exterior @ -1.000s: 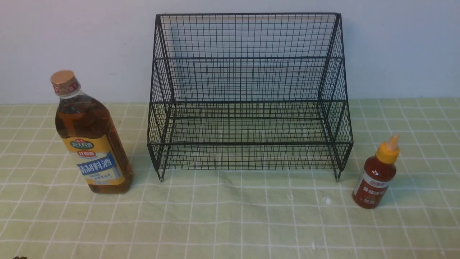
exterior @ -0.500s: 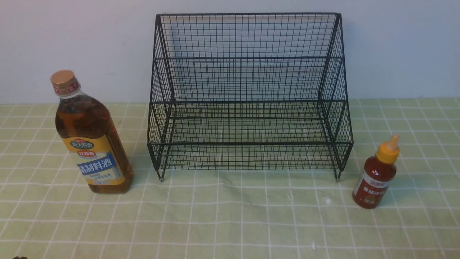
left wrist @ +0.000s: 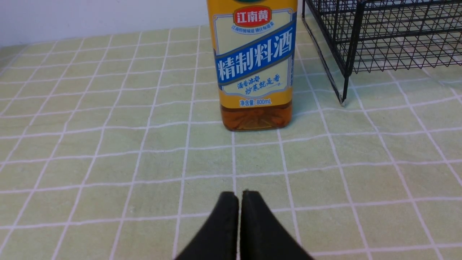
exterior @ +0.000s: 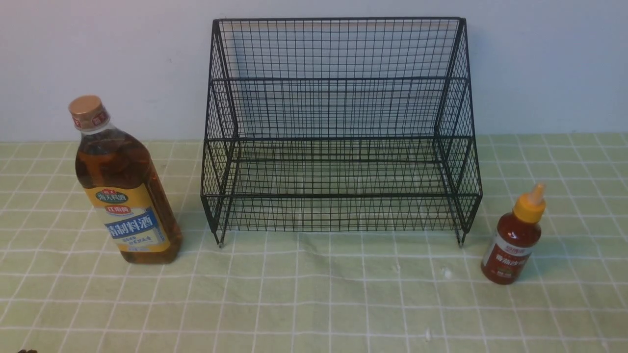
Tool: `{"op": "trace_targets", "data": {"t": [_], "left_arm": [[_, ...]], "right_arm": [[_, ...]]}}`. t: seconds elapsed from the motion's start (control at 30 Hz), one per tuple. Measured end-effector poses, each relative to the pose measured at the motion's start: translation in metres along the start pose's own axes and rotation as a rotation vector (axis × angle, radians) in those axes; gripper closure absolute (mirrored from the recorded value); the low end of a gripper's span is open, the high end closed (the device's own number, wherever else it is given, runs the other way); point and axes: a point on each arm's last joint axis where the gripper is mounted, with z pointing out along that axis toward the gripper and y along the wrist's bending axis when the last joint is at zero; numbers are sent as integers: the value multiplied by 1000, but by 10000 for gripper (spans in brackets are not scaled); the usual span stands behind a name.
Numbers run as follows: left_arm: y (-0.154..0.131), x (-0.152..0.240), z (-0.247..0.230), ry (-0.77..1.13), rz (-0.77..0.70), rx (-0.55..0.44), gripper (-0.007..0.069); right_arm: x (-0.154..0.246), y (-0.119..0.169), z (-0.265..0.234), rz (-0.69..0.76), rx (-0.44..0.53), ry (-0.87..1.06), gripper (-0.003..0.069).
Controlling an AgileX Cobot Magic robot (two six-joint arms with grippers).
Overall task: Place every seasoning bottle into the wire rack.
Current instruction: Use the right arm to grab the condiment bottle closest to it
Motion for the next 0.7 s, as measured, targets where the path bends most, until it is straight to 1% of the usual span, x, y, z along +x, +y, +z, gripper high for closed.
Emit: {"op": "trace_targets", "data": {"t": [0.03, 0.1, 0.2, 0.27, 0.33, 0.37, 0.47, 0.5, 0.53, 0.63, 0.7], "left_arm": [[0, 0, 0, 0, 0, 0, 631], [0, 0, 0, 0, 0, 0, 631], [0, 0, 0, 0, 0, 0, 631], [0, 0, 0, 0, 0, 0, 631], [0, 0, 0, 0, 0, 0, 631], [0, 0, 0, 0, 0, 0, 631], [0, 0, 0, 0, 0, 0, 631], [0, 0, 0, 0, 0, 0, 631], [0, 0, 0, 0, 0, 0, 631], [0, 0, 0, 0, 0, 0, 631], [0, 0, 0, 0, 0, 0, 631]], "right_arm": [[0, 0, 0, -36, -1, -3, 673], [-1, 0, 0, -50, -4, -12, 673], [-7, 2, 0, -21, -20, -72, 673], [-11, 7, -1, 4, -35, -70, 673], [-15, 15, -1, -6, -50, -40, 673], [-26, 32, -3, -56, -78, -7, 673], [-40, 55, 1, -164, -69, 104, 673], [-43, 59, 5, -194, -54, 145, 673], [-51, 72, 14, -279, -21, 248, 673], [-62, 89, 40, -431, 55, 460, 673], [-69, 99, 63, -496, 112, 619, 673]]}}
